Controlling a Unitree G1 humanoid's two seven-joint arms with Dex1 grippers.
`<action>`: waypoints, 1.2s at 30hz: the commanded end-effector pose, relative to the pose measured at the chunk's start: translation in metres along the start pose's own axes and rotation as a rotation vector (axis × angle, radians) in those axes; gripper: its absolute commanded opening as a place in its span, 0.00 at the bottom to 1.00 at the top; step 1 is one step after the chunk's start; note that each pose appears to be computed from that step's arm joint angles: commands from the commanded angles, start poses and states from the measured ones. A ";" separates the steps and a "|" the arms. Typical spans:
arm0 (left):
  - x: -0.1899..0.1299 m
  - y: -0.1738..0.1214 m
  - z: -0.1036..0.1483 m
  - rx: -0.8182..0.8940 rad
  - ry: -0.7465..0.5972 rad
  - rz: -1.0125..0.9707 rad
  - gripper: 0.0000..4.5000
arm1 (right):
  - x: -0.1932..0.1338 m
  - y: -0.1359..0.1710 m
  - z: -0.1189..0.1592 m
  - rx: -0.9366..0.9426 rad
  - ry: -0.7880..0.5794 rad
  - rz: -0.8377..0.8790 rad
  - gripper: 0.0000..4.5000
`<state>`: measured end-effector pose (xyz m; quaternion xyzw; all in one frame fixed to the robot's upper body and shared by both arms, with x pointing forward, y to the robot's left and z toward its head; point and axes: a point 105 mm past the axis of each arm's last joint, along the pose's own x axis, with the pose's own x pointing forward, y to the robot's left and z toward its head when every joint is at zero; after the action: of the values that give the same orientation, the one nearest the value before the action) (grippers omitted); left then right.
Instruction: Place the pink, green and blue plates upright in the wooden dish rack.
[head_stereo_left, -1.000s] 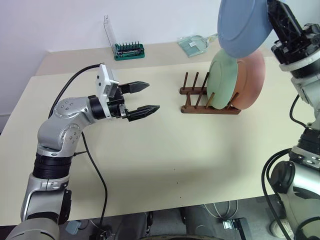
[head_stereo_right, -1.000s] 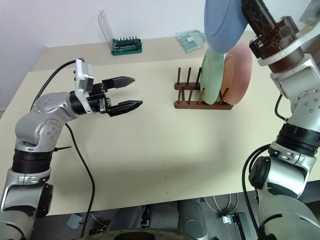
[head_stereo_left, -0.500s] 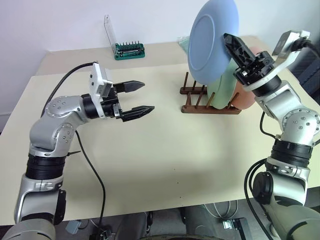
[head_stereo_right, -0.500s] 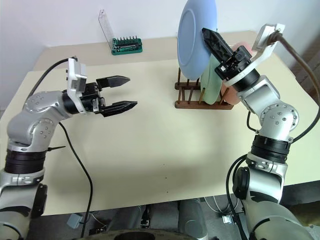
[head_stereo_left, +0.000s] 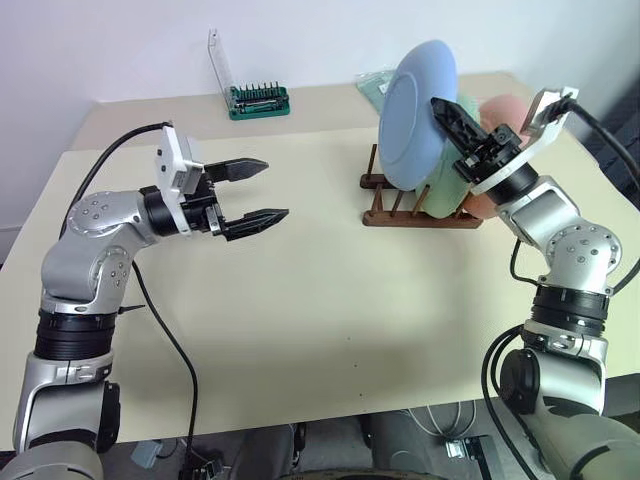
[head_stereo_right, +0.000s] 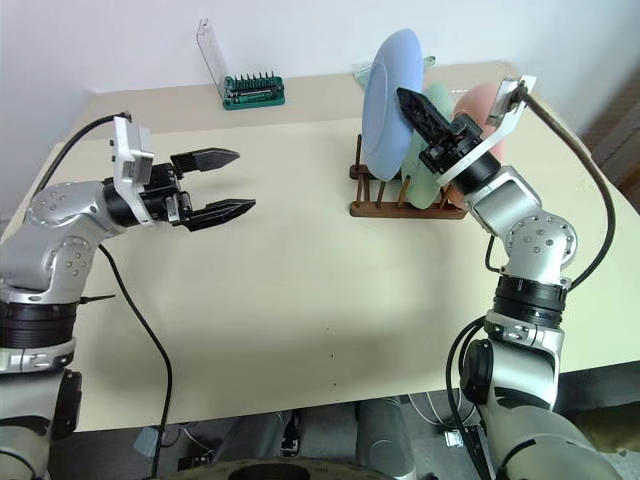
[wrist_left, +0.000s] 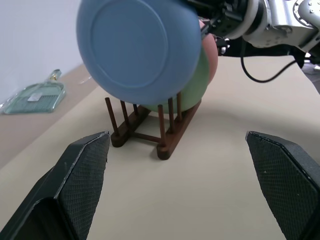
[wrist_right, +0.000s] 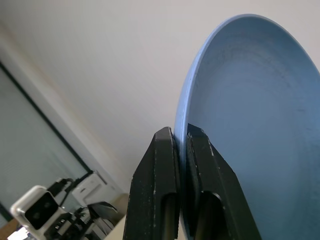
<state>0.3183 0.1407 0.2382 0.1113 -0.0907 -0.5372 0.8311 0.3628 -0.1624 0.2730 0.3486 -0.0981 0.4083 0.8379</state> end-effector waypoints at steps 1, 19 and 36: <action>-0.001 0.003 0.012 0.058 -0.021 0.016 1.00 | 0.002 0.008 0.001 -0.022 -0.005 0.033 0.01; 0.001 0.006 0.014 0.062 -0.039 0.039 1.00 | 0.005 0.034 0.018 -0.140 -0.051 0.159 0.99; 0.007 0.002 0.013 0.022 -0.066 0.019 1.00 | -0.073 0.045 0.057 -0.487 0.179 0.140 0.36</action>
<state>0.3217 0.1329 0.2423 0.0980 -0.1065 -0.5343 0.8328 0.3024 -0.2238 0.2906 0.1264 -0.1232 0.4453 0.8778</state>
